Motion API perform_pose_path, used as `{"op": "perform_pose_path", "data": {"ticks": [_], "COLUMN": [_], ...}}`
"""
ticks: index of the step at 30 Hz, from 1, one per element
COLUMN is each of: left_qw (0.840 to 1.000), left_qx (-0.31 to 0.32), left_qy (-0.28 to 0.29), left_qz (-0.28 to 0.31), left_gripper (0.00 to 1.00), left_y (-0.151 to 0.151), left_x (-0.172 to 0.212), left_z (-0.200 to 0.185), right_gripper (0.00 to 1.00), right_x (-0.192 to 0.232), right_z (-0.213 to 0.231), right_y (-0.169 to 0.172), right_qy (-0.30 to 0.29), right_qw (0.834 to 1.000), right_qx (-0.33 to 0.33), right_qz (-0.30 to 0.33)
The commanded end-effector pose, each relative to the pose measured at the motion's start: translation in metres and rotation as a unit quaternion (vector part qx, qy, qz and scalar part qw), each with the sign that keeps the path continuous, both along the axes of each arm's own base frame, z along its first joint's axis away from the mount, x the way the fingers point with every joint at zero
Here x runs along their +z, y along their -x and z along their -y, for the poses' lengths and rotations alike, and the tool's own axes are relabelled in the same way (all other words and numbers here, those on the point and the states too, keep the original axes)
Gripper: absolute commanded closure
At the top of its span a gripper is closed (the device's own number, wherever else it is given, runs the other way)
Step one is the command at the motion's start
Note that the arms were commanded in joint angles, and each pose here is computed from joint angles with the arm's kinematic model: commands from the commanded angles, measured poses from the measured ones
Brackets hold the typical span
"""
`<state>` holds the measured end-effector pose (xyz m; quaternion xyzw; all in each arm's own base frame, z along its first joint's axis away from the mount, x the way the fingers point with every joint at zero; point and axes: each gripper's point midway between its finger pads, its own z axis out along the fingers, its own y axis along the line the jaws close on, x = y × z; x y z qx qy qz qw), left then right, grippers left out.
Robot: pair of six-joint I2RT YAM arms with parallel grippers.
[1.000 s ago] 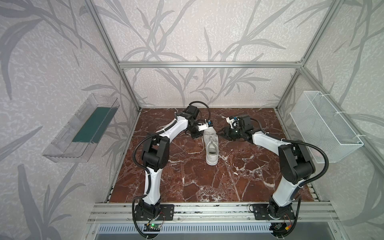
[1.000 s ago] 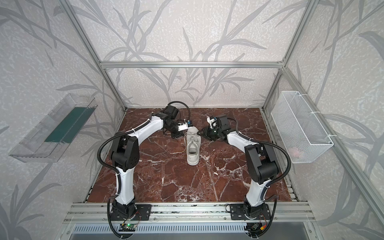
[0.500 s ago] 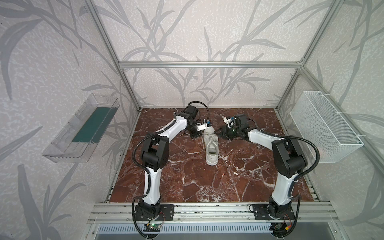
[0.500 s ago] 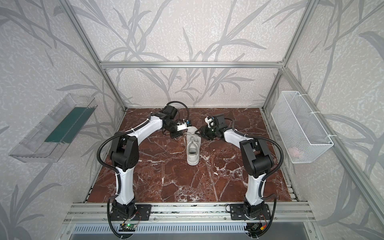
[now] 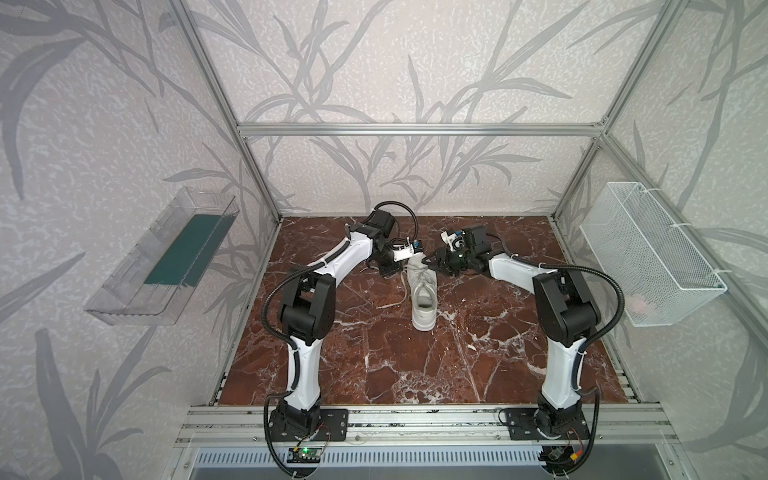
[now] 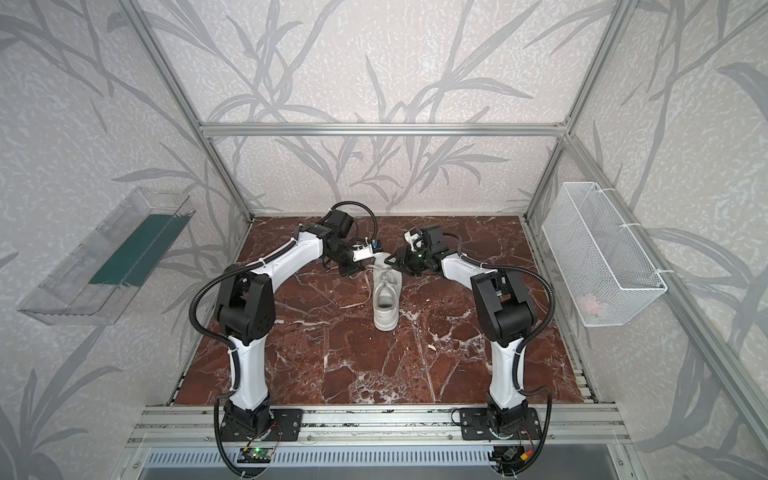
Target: Tie the shoes
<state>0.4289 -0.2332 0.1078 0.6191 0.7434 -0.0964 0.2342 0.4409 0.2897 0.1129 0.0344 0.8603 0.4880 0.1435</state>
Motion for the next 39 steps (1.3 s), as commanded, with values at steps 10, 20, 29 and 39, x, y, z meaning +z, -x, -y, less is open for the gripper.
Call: {"op": "perform_pose_path", "data": {"ticks": [10, 20, 29, 39], "left_qw": [0.999, 1.000, 1.000, 0.999], "left_qx": [-0.038, -0.025, -0.020, -0.020], "left_qy": [0.004, -0.001, 0.006, 0.014], "left_qz": [0.031, 0.019, 0.014, 0.024], "left_gripper": [1.00, 1.00, 1.00, 1.00], "left_y": [0.004, 0.006, 0.008, 0.002], "left_x": [0.028, 0.021, 0.020, 0.029], "left_z": [0.002, -0.002, 0.000, 0.004], "right_gripper": [0.59, 0.75, 0.87, 0.88], "right_x": [0.018, 0.038, 0.027, -0.014], "right_z": [-0.001, 0.004, -0.025, -0.017], "right_y": [-0.010, 0.019, 0.021, 0.040], "right_qy": [-0.016, 0.015, 0.003, 0.070], "right_qw": [0.999, 0.999, 0.999, 0.995], "right_qx": [-0.010, 0.007, 0.035, 0.061], "right_qz": [0.028, 0.038, 0.014, -0.031]}}
